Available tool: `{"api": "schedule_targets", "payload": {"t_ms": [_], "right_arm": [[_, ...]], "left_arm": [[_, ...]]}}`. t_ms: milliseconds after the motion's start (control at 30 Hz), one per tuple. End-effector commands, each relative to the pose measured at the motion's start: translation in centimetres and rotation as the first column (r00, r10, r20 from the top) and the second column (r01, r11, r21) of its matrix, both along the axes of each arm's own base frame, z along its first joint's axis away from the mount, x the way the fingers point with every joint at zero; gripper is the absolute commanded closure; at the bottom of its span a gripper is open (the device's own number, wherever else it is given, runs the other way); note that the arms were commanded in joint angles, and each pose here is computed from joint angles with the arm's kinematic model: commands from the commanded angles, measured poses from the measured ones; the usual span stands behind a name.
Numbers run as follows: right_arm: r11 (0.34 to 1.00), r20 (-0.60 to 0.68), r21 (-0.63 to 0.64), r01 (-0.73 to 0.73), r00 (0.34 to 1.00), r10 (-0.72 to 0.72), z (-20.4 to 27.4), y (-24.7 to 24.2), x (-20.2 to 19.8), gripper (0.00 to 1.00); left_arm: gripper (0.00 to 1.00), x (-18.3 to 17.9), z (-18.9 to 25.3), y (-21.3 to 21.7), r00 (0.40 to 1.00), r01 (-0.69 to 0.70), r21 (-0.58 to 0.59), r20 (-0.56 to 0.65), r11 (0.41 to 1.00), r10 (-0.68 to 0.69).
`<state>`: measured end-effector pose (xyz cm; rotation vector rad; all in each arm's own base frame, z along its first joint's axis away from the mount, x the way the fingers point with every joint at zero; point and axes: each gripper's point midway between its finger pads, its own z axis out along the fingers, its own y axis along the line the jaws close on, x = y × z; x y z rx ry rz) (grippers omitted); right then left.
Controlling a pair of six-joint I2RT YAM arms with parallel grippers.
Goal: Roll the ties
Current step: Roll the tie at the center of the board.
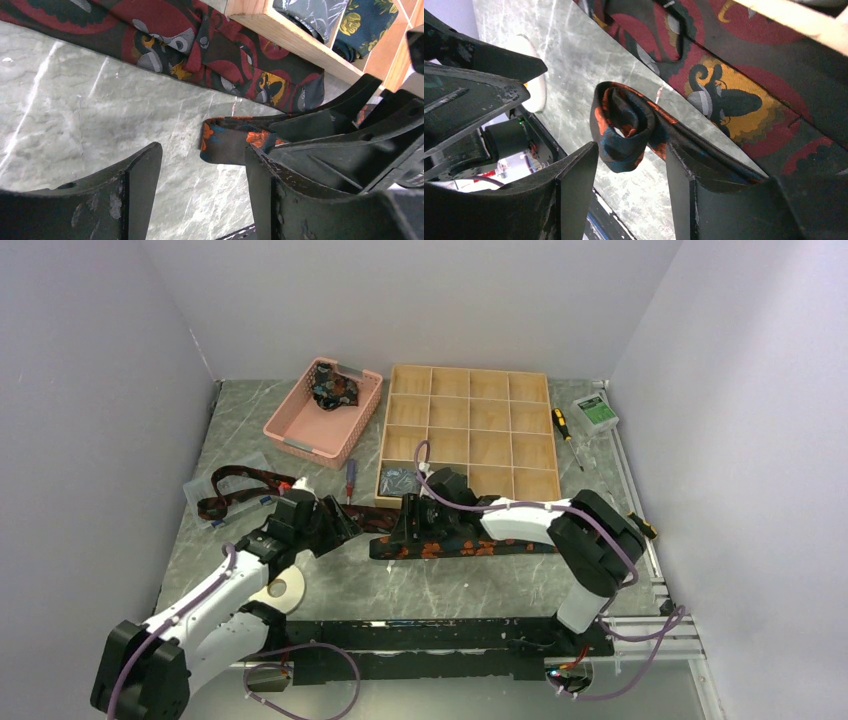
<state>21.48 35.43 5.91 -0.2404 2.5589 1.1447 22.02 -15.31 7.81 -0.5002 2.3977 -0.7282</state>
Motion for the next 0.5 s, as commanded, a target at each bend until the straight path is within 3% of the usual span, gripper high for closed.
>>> {"api": "schedule_targets", "payload": {"t_ms": [0,467], "right_arm": [[0.998,-0.01,0.067,-0.01,1.0,0.01,1.2,1.6,0.3,0.45],[0.981,-0.113,0.192,0.006,0.994,0.016,-1.3,2.4,-0.2,0.74]], "left_arm": [[0.34,1.2,1.1,-1.8,0.997,0.06,-0.118,0.049,0.991,-0.055],[0.35,1.1,-1.6,-2.4,0.995,0.095,-0.233,0.002,0.968,-0.097]]}}
